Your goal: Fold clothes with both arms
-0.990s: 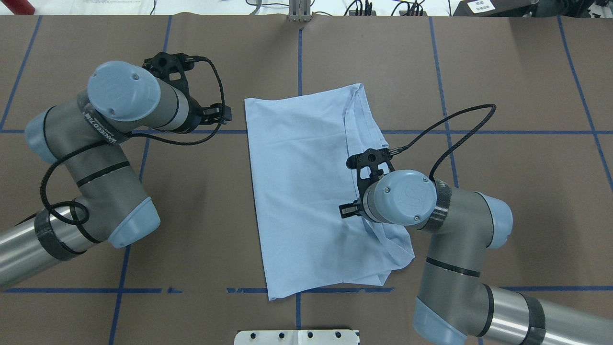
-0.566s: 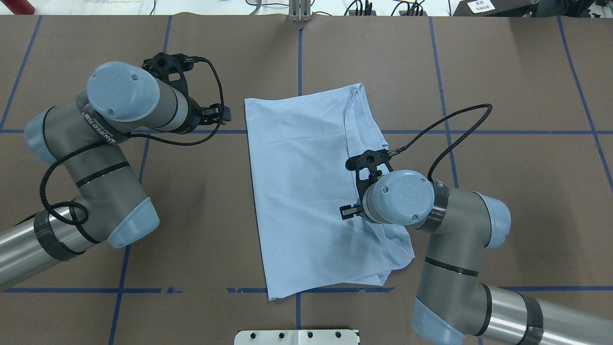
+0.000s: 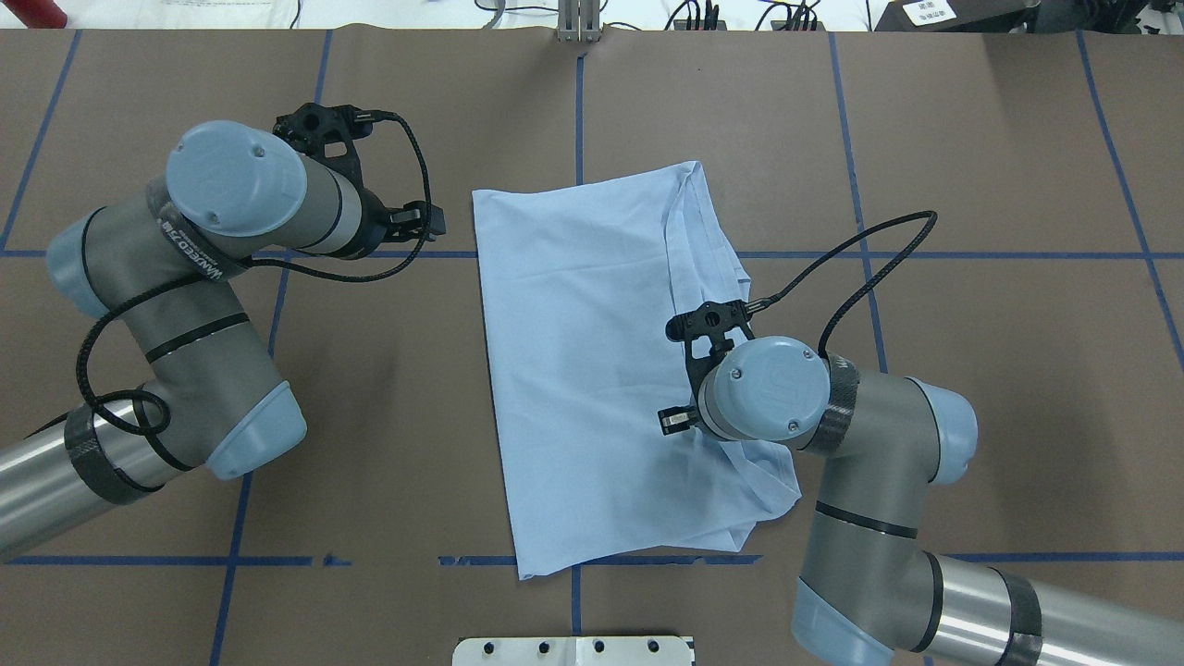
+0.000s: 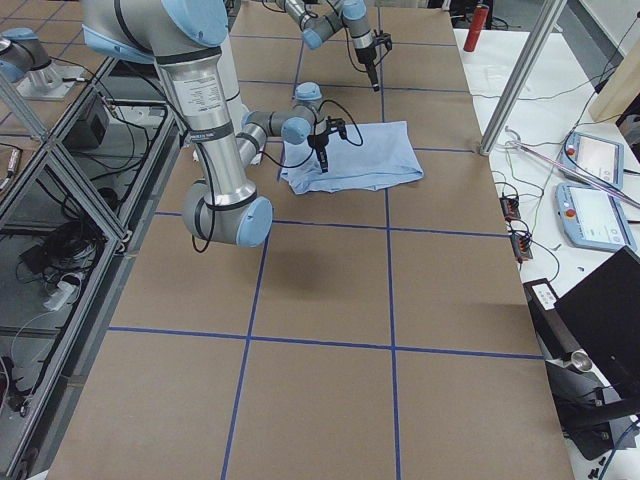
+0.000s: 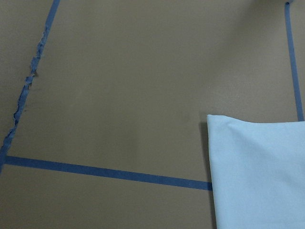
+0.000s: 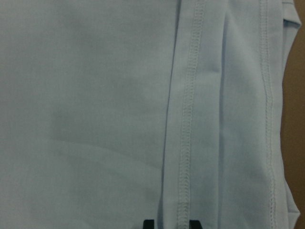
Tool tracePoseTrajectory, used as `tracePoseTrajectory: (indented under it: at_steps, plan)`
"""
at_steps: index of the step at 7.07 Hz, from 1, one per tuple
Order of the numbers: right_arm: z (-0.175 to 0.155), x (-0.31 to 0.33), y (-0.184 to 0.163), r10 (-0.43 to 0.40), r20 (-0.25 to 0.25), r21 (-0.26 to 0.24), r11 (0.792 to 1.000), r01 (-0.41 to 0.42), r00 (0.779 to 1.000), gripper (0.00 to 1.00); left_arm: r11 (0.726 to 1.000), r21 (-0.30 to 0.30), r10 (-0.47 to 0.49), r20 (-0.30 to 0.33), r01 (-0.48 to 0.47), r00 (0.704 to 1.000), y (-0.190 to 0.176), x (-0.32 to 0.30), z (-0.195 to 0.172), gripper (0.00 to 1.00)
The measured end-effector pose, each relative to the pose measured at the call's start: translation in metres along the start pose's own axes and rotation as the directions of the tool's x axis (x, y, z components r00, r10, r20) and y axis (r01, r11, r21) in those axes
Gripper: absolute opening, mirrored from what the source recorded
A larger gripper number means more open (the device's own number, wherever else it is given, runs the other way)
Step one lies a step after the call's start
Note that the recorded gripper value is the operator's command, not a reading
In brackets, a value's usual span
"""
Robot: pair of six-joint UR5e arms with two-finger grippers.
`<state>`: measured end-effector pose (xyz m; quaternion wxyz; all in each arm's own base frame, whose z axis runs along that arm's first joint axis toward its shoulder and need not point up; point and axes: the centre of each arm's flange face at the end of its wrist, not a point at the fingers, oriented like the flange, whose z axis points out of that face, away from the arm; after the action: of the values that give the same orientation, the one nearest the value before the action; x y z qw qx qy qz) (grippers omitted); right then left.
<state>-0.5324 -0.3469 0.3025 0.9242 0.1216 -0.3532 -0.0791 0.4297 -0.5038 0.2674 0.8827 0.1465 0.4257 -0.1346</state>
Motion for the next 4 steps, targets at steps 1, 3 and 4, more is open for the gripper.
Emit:
tracePoseTrajectory:
  at_steps: [1,3,4]
  plan:
    - [0.0006,-0.0004,0.0018,0.000,0.007,-0.018,1.000,0.000,1.000,0.00,1.000,0.000,0.000,0.000,0.000,1.000,0.0000,0.0000,-0.0001,1.00]
    - [0.0023,0.0010,0.0034,0.001,0.008,-0.030,1.000,-0.001,1.000,0.00,1.000,0.000,0.000,-0.002,0.000,1.000,-0.0001,0.0006,-0.0006,1.00]
    - [0.0027,0.0018,0.0035,0.001,0.007,-0.032,1.000,-0.001,1.000,0.00,1.000,0.000,0.001,-0.002,-0.001,1.000,0.0001,0.0010,-0.0008,1.00]
